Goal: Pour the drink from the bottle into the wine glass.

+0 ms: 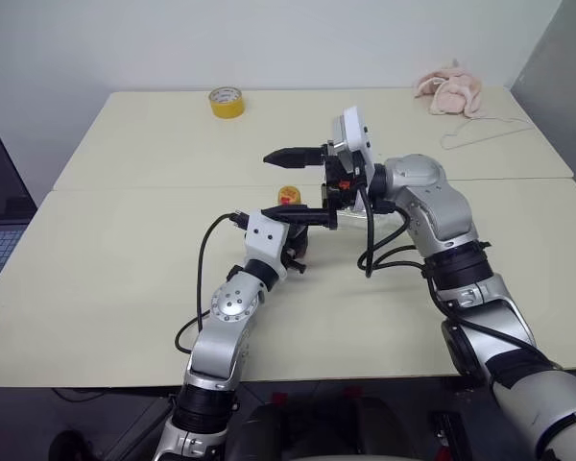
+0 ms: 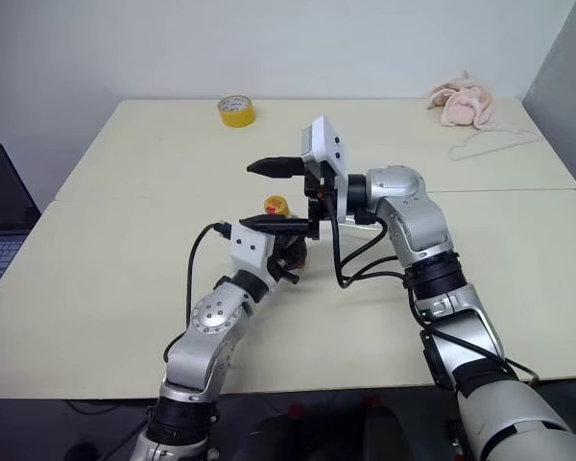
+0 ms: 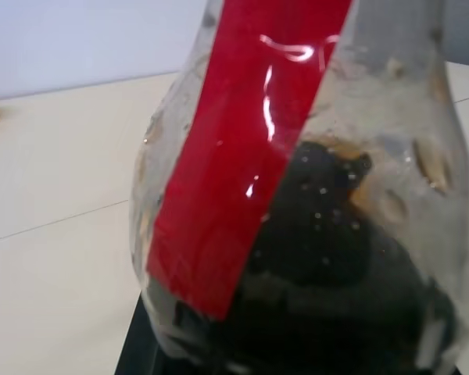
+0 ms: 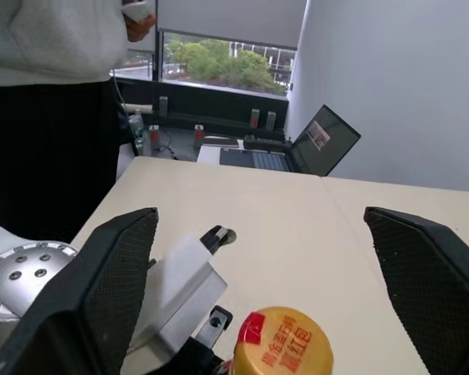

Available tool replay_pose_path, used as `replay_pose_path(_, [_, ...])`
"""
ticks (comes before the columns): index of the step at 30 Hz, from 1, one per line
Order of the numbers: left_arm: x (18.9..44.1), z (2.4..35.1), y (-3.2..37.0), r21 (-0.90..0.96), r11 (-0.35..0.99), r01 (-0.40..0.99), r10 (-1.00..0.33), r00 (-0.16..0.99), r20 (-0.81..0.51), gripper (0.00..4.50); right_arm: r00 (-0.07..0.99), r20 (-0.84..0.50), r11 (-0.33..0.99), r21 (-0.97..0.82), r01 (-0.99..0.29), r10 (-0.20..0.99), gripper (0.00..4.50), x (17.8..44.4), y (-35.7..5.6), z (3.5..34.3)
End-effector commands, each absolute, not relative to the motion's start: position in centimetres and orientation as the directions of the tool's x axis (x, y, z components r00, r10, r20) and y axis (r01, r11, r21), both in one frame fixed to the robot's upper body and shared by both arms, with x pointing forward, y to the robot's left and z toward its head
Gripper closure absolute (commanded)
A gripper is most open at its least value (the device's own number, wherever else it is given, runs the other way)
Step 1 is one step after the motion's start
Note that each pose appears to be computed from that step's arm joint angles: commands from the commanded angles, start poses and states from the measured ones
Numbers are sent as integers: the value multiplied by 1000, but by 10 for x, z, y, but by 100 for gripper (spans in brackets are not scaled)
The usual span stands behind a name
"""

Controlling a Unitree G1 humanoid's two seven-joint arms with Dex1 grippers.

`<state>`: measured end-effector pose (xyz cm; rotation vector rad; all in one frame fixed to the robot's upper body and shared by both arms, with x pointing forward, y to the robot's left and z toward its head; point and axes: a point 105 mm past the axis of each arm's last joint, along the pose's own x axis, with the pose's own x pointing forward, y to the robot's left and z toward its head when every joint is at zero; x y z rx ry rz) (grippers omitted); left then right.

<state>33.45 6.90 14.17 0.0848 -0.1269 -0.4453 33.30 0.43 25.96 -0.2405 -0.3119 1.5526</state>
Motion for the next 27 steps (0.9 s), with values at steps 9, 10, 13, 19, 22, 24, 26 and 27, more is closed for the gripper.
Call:
replay_pose_path(9, [331,160,67,121,900,419,-434,884,174,324,290,202,342,-308,-888,935,0,343,-8,292])
replay_pose_path(10, [331,160,67,121,900,418,-434,884,173,324,300,202,350,-298,-888,932,0,338,-5,291])
replay_pose_path(13, [331,159,67,121,901,417,-432,885,170,324,321,191,365,-276,-889,928,0,326,0,288])
replay_pose_path(19, [330,158,67,116,901,417,-432,886,166,324,425,103,437,-276,-856,899,0,321,6,270])
replay_pose_path(22, [330,157,65,112,899,423,-436,884,165,324,496,65,493,-276,-825,866,0,329,7,260])
replay_pose_path(24, [330,157,64,111,898,425,-439,883,165,324,514,51,505,-290,-813,856,0,332,8,258])
replay_pose_path(26, [329,157,63,109,898,426,-439,883,165,324,523,42,511,-292,-808,851,0,333,9,256])
replay_pose_path(27, [329,157,63,109,898,426,-439,883,165,324,521,41,509,-292,-810,853,0,332,10,256])
